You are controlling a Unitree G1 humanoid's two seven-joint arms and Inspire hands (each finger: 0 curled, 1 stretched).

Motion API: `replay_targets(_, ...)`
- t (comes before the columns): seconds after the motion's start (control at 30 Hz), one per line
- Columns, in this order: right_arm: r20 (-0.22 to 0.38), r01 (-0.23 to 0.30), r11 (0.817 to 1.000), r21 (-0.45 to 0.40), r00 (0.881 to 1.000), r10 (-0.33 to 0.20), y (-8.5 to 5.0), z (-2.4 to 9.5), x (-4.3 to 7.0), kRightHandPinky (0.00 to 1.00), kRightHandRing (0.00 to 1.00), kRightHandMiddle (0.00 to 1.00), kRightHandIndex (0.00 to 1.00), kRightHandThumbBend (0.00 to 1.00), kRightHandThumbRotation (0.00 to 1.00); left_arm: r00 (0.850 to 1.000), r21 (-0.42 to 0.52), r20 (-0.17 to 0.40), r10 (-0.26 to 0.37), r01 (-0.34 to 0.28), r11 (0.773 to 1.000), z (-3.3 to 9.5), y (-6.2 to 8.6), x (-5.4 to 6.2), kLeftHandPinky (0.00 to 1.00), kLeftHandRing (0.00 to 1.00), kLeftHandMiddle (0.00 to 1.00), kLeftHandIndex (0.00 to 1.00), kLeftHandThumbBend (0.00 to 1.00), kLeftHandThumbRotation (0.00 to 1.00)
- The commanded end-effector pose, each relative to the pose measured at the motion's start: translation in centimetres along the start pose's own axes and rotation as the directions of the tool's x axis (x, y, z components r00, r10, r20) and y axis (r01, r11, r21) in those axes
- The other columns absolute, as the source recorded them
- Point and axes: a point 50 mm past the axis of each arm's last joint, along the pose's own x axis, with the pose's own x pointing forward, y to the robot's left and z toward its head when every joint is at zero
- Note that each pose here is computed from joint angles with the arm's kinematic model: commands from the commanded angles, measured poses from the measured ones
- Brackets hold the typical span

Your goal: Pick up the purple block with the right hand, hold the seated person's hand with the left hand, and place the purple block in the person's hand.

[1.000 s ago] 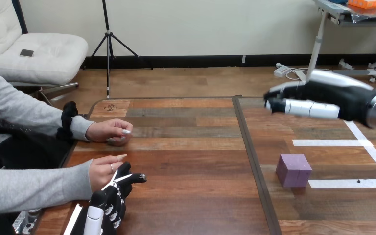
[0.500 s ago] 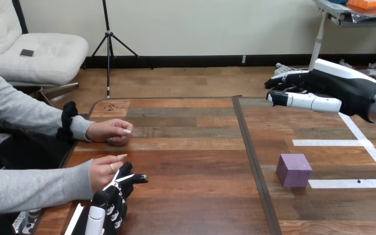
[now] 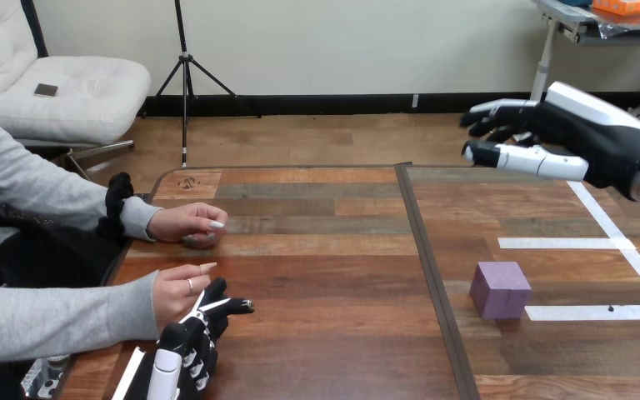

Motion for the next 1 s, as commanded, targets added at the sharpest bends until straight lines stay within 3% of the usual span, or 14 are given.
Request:
replay_targets(0.0,0.026,0.1,0.994,0.047,0.995,-0.101,-0.3,0.0,0.7,0.74,0.84,0.87,0.89,0.97,1.0,0.998,0.019,0.06,-0.029,0.028,0.999,1.2,-0.3,1.3,1.0,1.0,0.99,0.69,0.66,1.0)
replay_targets(0.27,-0.015,0.125,0.99,0.067,0.992,-0.124,0.8,-1.1,1.6,0.75,0.85,0.9,0.91,0.99,0.99,0.997,0.013,0.066,-0.037,0.036,0.999,1.2,-0.2,1.4,1.0,1.0,1.0,0.69,0.65,1.0)
replay_targets(0.53,-0.034,0.117,0.991,0.067,0.993,-0.115,2.0,-2.1,2.4,0.78,0.88,0.93,0.92,0.94,0.89,0.997,0.021,0.07,-0.032,0.031,0.999,1.2,-0.3,1.3,1.0,1.0,1.0,0.69,0.63,1.0)
replay_targets(0.73,-0.066,0.084,0.989,0.119,0.995,-0.076,3.0,-3.0,2.9,0.86,0.94,0.97,0.96,0.95,0.78,0.996,0.011,0.078,-0.032,0.031,0.999,1.2,-0.3,1.3,1.0,1.0,1.0,0.69,0.6,1.0)
replay_targets(0.97,-0.127,0.037,0.994,0.101,0.992,-0.024,4.2,-4.1,3.3,0.92,0.99,1.0,0.99,0.99,0.72,0.997,0.015,0.075,-0.035,0.034,0.999,1.2,-0.3,1.2,1.0,1.0,0.99,0.69,0.59,1.0)
